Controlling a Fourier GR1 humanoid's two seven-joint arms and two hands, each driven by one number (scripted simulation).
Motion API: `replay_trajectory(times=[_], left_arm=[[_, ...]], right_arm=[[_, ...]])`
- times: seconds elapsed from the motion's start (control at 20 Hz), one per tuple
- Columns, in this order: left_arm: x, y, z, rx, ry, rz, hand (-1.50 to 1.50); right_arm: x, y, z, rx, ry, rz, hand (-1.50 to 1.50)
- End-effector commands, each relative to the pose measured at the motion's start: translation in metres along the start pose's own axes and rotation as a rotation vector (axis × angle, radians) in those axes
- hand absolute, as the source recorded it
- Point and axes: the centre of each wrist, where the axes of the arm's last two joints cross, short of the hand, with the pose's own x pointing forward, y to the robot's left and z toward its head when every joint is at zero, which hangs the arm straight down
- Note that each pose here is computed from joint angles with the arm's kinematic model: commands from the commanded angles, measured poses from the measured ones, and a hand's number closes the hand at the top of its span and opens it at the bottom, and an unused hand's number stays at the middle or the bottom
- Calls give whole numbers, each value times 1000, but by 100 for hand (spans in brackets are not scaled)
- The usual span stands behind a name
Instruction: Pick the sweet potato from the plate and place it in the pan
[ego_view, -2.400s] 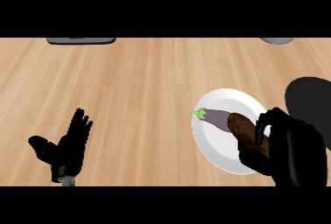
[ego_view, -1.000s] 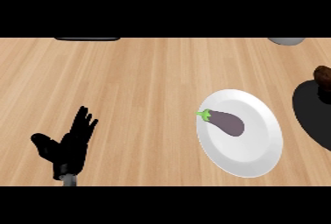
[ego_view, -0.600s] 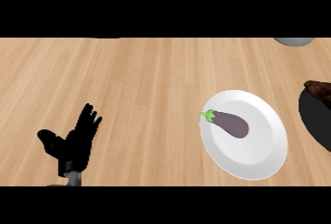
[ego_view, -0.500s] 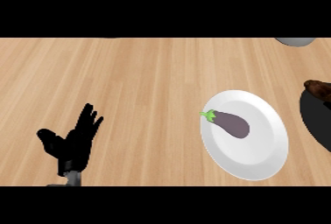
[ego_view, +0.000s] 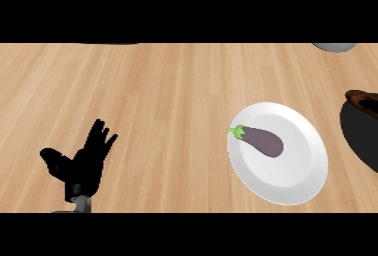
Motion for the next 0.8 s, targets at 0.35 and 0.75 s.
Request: replay_trajectory(times=[0.35, 0.75], left_arm=[[-9, 13, 2, 39, 71, 2, 0], [-23, 3, 11, 71, 61, -9, 0]], right_arm=[[-53, -54, 10, 30, 17, -585, -150], [-106, -101, 44, 184, -93, -717, -150]])
